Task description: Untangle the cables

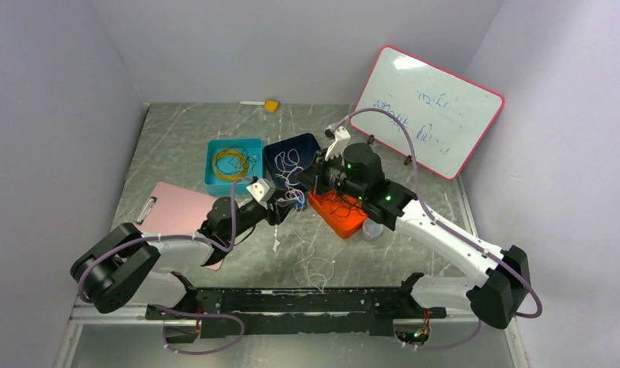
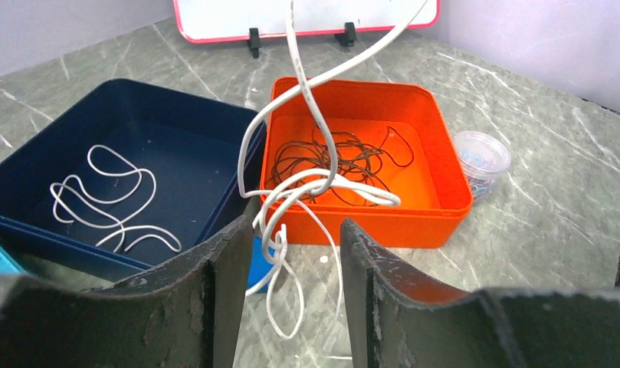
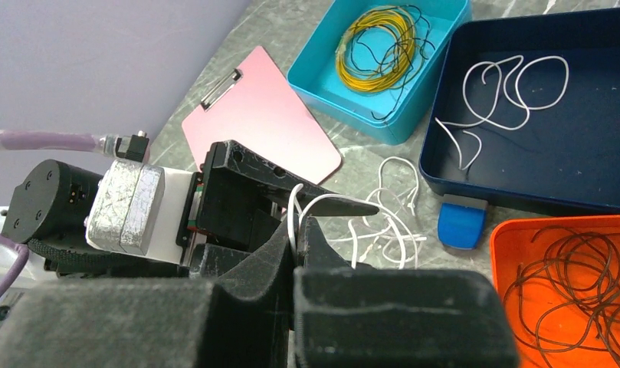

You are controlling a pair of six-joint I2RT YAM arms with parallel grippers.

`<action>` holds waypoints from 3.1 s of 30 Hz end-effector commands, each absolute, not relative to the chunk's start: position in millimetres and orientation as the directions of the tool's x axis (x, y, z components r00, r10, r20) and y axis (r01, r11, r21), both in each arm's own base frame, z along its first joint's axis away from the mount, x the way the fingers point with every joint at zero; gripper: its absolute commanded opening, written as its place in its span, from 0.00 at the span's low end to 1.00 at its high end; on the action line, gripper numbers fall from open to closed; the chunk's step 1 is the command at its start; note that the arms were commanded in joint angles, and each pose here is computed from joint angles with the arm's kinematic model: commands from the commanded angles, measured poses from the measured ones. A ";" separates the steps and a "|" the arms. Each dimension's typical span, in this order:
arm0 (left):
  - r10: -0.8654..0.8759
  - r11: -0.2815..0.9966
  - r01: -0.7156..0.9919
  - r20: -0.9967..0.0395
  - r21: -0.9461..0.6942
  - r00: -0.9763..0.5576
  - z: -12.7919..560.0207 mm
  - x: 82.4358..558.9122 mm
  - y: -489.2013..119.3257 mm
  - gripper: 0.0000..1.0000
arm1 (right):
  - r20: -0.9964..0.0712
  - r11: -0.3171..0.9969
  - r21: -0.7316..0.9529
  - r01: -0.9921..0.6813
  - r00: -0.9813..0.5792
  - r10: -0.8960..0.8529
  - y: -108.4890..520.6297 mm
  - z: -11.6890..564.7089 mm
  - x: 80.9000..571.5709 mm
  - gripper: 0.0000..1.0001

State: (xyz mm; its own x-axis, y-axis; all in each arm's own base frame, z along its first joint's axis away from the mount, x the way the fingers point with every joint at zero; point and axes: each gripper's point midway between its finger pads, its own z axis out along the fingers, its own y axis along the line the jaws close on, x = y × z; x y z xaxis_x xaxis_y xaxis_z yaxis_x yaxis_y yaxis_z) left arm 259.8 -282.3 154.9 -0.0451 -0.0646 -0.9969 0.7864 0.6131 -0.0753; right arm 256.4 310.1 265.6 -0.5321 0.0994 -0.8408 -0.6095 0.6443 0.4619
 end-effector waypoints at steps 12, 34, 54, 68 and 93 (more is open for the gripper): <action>-0.075 0.583 0.811 -0.997 -0.046 -0.002 170.4 262.8 -286.2 0.08 | -0.864 0.645 0.448 -0.619 -0.485 0.135 305.0 289.1 259.8 0.00; -0.168 0.864 0.424 -0.949 -0.272 -0.266 115.6 259.6 -192.4 0.07 | -0.951 0.893 0.285 -0.347 -0.219 0.218 210.5 343.7 287.1 0.00; -0.258 0.949 0.098 -0.916 -0.300 -0.306 150.4 274.4 -144.1 0.07 | -0.937 0.743 0.225 -0.631 -0.349 -0.013 247.5 328.4 241.3 0.00; -0.175 0.944 0.243 -0.962 -0.225 -0.210 226.7 278.4 -157.5 0.07 | -0.630 0.734 0.433 -0.523 -0.758 -0.168 246.1 160.9 176.1 0.02; -0.027 0.825 0.554 -0.988 -0.109 -0.154 266.4 257.6 -200.8 0.07 | -0.925 0.555 0.376 -0.742 -0.336 0.176 307.9 283.6 245.3 0.72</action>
